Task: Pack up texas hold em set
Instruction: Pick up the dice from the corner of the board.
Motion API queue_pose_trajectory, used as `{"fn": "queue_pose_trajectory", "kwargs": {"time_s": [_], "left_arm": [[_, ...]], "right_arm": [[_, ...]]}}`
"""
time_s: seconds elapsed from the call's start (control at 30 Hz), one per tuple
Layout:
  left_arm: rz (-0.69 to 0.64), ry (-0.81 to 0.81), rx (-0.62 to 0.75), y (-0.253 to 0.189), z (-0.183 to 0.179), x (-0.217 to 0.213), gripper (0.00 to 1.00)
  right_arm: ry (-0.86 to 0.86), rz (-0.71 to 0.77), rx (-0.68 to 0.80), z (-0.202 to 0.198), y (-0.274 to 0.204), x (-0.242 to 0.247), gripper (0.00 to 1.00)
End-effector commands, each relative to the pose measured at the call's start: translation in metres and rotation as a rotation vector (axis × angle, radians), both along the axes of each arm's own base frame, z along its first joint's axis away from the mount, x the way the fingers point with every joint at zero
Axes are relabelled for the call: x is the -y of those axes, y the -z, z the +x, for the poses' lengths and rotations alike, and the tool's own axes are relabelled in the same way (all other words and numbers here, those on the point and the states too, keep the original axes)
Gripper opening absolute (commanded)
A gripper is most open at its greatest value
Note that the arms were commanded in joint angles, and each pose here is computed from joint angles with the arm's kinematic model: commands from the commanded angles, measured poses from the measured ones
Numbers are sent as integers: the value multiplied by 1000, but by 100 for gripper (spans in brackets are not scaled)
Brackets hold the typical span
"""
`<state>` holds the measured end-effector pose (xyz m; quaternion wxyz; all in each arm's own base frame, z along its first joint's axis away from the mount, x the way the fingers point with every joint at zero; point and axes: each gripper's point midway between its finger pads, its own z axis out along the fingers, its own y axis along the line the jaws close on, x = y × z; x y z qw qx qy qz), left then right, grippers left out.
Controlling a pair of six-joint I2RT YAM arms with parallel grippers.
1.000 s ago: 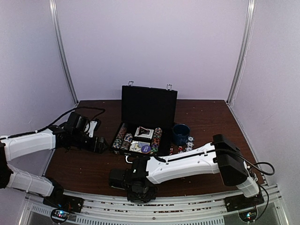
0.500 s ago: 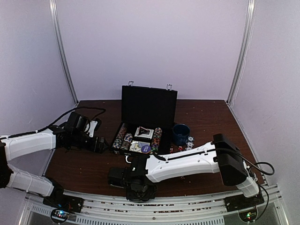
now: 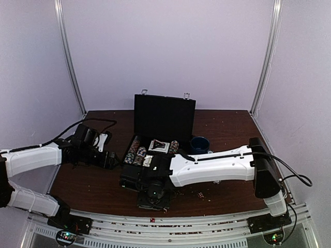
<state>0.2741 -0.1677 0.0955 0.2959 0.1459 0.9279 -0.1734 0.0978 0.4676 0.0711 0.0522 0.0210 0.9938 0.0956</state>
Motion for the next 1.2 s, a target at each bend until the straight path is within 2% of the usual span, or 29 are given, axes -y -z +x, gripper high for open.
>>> {"fn": "queue_pose_trajectory", "kwargs": {"time_s": [0.0,0.33,0.77,1.17], "left_arm": [[-8,2,43,-5,1,0,85],[-5,-4,32,0,-1,-1,85],[-3,21,1,9,-1,3,85],[-12,34,-9,12,-2,6,88]], "right_arm": [[-17,34,22,5,-11,-9,6],[-83,-20,-66,-10,22,-9,22],[-62,-57,-147,-36,48,0,23],[-60,-98,-150,-37,68,3,25]]}}
